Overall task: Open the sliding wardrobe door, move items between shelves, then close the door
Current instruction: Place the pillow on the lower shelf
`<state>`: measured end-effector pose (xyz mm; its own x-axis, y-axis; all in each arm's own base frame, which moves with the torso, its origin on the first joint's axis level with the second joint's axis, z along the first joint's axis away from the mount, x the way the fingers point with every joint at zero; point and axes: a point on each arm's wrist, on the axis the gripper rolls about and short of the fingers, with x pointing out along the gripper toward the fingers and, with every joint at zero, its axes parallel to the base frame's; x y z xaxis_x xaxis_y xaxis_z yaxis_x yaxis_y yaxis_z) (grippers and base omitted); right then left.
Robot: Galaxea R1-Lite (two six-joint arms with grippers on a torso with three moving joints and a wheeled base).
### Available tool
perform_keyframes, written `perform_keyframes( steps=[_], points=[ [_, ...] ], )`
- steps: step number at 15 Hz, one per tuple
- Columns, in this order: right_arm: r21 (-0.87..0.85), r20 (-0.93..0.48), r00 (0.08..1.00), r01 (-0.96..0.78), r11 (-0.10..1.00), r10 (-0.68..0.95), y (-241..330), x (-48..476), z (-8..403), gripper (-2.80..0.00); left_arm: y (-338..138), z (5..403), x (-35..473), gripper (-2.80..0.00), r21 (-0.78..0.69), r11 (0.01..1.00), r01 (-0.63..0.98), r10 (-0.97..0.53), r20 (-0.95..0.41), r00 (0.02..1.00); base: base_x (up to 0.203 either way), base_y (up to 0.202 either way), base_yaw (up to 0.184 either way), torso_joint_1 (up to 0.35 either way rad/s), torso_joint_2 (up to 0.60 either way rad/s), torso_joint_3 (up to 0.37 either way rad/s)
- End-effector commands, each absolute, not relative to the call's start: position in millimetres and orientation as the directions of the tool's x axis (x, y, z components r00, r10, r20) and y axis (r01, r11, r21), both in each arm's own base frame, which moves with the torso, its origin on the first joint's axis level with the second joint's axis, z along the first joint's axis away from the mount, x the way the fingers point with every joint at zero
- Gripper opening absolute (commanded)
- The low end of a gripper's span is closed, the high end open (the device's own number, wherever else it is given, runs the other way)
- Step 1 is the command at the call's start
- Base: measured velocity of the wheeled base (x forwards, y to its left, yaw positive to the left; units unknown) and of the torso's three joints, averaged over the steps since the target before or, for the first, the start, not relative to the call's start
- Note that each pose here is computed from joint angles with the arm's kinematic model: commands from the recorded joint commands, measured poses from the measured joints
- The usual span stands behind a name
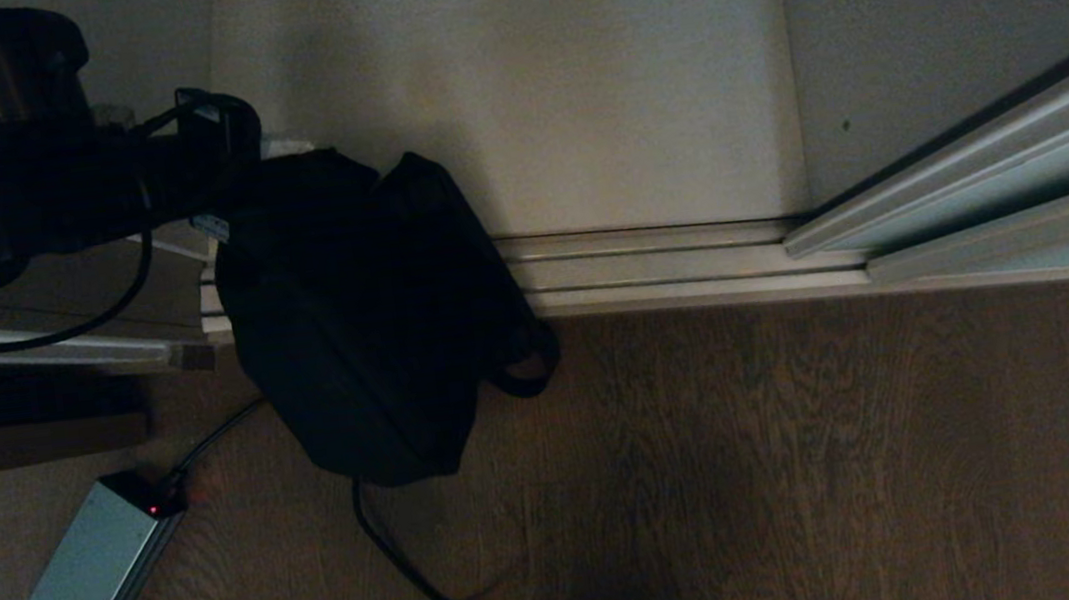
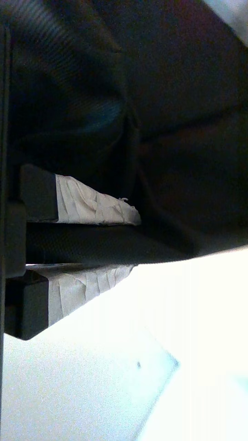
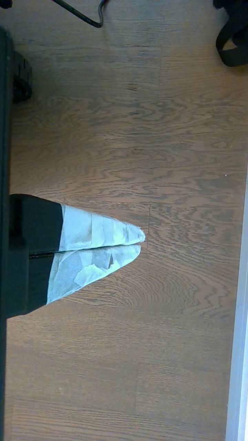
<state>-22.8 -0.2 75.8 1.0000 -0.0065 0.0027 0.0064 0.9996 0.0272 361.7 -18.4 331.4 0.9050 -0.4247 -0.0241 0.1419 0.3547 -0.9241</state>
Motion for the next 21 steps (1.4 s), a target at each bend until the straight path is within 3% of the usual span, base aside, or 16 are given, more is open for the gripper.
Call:
perform_keyframes(
  steps=[1,5,9,15,21],
  points=[
    [0.028,0.006,1.000,0.006,1.000,-0.006,0,-23,76,-2.80,-19,330,386,-2.80,-0.920,0.349,0.178,-0.426,0.013,0.905,0.000,0.000,0.000,0.000,0.00,0.000],
    [0.028,0.006,1.000,0.006,1.000,-0.006,0,-23,76,-2.80,-14,338,415,-2.80,-0.889,0.370,0.270,-0.404,0.107,0.908,0.000,0.000,0.000,0.000,0.00,0.000],
    [0.027,0.006,1.000,0.006,1.000,-0.006,0,-23,76,-2.80,7,348,423,-2.80,-0.766,0.442,0.467,-0.361,0.325,0.874,0.000,0.000,0.000,0.000,0.00,0.000],
    [0.028,0.006,1.000,0.006,1.000,-0.006,0,-23,76,-2.80,20,367,416,-2.80,-0.476,0.560,0.678,-0.347,0.609,0.714,0.000,0.000,0.000,0.000,0.00,0.000],
    [0.028,0.006,1.000,0.006,1.000,-0.006,0,-23,76,-2.80,20,353,426,-2.80,-0.306,0.636,0.709,-0.352,0.702,0.619,0.000,0.000,0.000,0.000,0.00,0.000]
  ],
)
